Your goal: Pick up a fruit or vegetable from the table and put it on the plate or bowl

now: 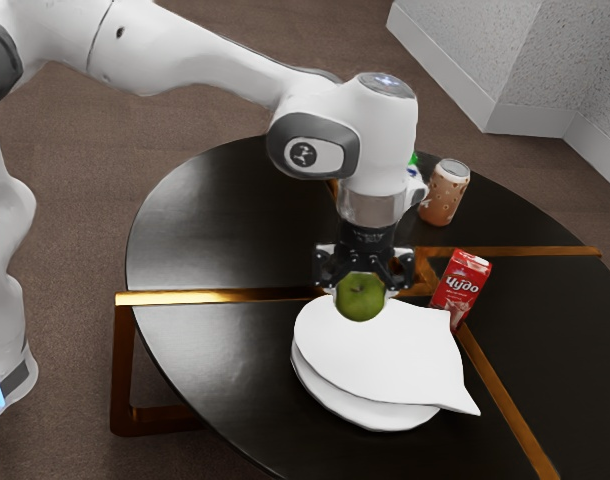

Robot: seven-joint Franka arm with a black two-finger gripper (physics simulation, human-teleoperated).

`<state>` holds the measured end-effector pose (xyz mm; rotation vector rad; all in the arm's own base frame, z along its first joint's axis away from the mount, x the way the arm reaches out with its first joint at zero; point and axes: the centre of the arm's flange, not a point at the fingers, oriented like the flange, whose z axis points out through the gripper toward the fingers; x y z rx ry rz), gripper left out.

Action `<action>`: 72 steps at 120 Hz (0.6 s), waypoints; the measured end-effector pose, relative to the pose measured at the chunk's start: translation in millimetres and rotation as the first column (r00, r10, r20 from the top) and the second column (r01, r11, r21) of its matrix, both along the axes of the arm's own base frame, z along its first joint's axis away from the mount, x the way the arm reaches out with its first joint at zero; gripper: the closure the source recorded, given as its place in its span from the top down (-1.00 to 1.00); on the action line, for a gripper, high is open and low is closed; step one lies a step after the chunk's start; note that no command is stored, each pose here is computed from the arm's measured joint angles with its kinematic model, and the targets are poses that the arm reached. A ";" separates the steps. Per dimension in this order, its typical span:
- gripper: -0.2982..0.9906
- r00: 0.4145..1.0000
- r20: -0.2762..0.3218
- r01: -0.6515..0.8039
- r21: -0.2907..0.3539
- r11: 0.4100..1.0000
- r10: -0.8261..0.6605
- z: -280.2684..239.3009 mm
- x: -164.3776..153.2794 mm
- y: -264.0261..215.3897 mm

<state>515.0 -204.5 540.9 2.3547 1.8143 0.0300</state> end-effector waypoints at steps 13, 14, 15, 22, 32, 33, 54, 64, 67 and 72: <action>0.02 0.996 -0.034 -0.087 -0.027 0.996 0.086 -11.4 10.2 15.2; 0.02 0.995 -0.035 -0.091 -0.029 0.995 0.090 -11.8 10.6 15.4; 0.02 0.995 -0.036 -0.094 -0.030 0.995 0.093 -12.1 11.1 15.5; 0.02 0.993 -0.042 -0.115 -0.037 0.993 0.113 -13.4 12.9 14.3; 0.02 0.991 -0.038 -0.129 -0.049 0.990 0.127 -11.6 25.6 5.5; 0.02 0.991 -0.037 -0.130 -0.050 0.990 0.128 -11.3 27.4 4.5; 0.05 0.988 -0.031 -0.152 -0.064 0.986 0.151 -8.5 40.2 -3.8; 0.33 0.987 -0.027 -0.162 -0.066 0.985 0.160 -6.9 41.9 0.3; 0.36 0.986 -0.024 -0.165 -0.067 0.984 0.164 -6.4 42.8 2.2; 0.41 0.985 -0.019 -0.171 -0.068 0.983 0.170 -6.0 44.5 5.6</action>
